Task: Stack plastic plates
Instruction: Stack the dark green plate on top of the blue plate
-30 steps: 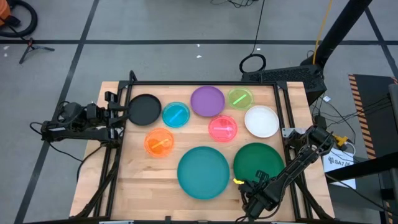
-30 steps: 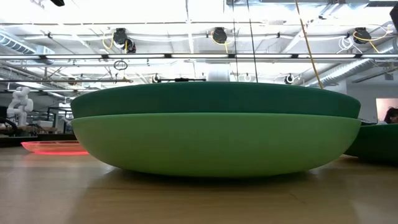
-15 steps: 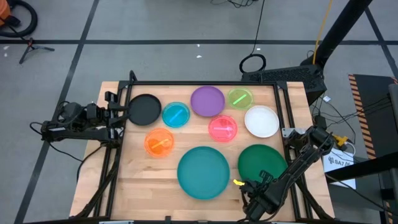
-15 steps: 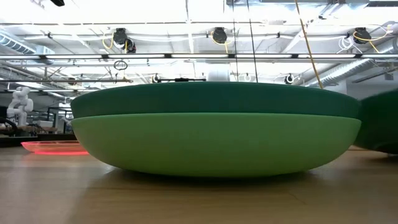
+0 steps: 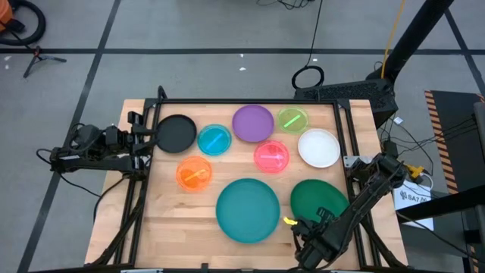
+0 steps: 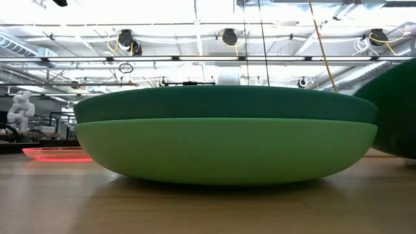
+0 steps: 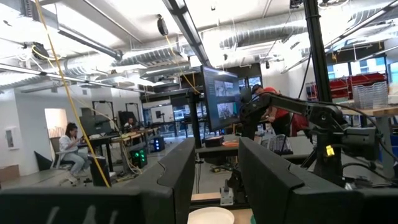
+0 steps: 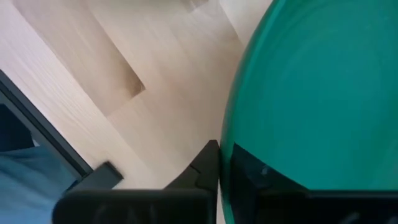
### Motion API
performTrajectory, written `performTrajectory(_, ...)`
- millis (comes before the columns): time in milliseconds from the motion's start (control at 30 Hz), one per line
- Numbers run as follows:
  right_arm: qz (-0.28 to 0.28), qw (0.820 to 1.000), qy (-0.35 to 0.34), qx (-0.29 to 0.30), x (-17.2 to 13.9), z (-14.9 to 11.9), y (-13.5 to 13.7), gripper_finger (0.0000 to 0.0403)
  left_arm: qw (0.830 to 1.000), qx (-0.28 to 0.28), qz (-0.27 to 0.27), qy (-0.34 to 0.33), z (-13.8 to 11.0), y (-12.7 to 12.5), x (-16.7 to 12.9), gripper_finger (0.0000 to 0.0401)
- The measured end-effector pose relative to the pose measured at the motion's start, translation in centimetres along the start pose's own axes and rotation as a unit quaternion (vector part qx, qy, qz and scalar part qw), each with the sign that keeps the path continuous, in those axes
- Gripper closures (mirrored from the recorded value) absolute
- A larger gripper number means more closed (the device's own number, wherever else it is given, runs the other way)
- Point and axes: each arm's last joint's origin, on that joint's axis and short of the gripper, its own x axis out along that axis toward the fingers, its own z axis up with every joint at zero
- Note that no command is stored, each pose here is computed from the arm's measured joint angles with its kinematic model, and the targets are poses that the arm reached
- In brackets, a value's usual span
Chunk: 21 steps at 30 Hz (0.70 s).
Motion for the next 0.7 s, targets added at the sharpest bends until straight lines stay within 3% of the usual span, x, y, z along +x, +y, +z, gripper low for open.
performTrajectory(700, 0.009, 0.999, -0.018, 0.027, -1.3, 1.2, 0.1, 0.04, 1.0, 0.0, 0.0, 0.0, 0.0, 0.0, 0.0, 0.027)
